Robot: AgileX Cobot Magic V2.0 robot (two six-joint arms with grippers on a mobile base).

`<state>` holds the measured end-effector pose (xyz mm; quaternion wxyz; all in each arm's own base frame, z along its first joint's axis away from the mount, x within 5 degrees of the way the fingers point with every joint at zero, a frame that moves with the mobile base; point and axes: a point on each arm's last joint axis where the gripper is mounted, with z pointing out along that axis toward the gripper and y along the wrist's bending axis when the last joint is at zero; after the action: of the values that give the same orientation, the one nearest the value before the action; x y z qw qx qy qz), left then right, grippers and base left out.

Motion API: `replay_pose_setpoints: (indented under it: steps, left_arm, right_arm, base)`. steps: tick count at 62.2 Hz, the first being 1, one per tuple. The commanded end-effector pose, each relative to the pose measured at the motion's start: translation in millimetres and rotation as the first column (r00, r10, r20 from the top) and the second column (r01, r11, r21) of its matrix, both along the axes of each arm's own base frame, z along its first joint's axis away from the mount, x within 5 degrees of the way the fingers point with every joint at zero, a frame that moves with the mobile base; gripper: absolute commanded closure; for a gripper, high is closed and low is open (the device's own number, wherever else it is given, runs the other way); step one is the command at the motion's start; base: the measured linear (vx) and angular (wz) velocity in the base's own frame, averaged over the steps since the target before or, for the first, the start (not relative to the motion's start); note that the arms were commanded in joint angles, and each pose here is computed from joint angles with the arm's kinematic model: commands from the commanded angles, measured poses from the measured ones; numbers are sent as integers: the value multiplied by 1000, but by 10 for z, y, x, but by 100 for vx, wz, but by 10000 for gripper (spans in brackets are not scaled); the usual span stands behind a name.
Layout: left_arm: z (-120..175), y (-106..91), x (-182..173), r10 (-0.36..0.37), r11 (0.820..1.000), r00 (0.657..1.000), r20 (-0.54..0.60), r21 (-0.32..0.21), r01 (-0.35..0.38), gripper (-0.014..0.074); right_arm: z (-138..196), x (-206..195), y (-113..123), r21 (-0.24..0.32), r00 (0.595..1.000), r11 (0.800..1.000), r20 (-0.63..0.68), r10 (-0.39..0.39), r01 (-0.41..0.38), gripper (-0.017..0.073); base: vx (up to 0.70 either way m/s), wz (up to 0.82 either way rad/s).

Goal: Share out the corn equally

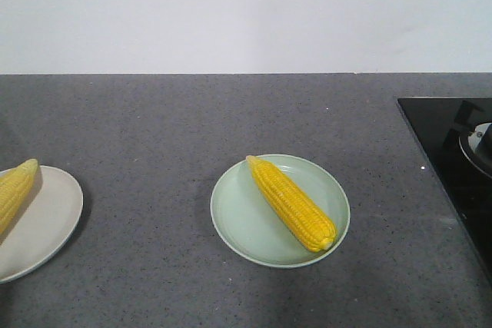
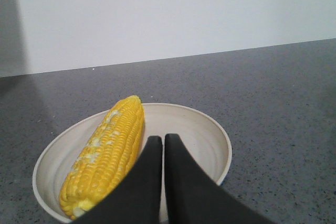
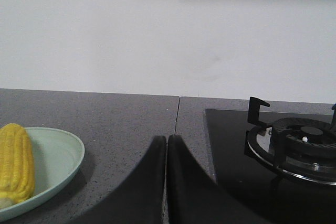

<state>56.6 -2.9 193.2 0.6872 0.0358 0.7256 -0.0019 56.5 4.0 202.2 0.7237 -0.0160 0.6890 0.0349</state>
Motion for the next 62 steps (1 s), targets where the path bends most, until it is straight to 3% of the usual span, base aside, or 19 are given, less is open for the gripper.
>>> replay_pose_setpoints:
  steps: [1,62]
  left_arm:
    - [68,0,-10,2,1000,996,89,-23,0,601]
    - [68,0,-10,2,1000,996,89,-23,0,601]
  right_arm:
    - [38,-6,-1,1,997,1000,74,-2,2,561]
    - [37,-6,-1,1,998,1000,71,-2,2,561]
  base:
    - [0,0]
    - [0,0]
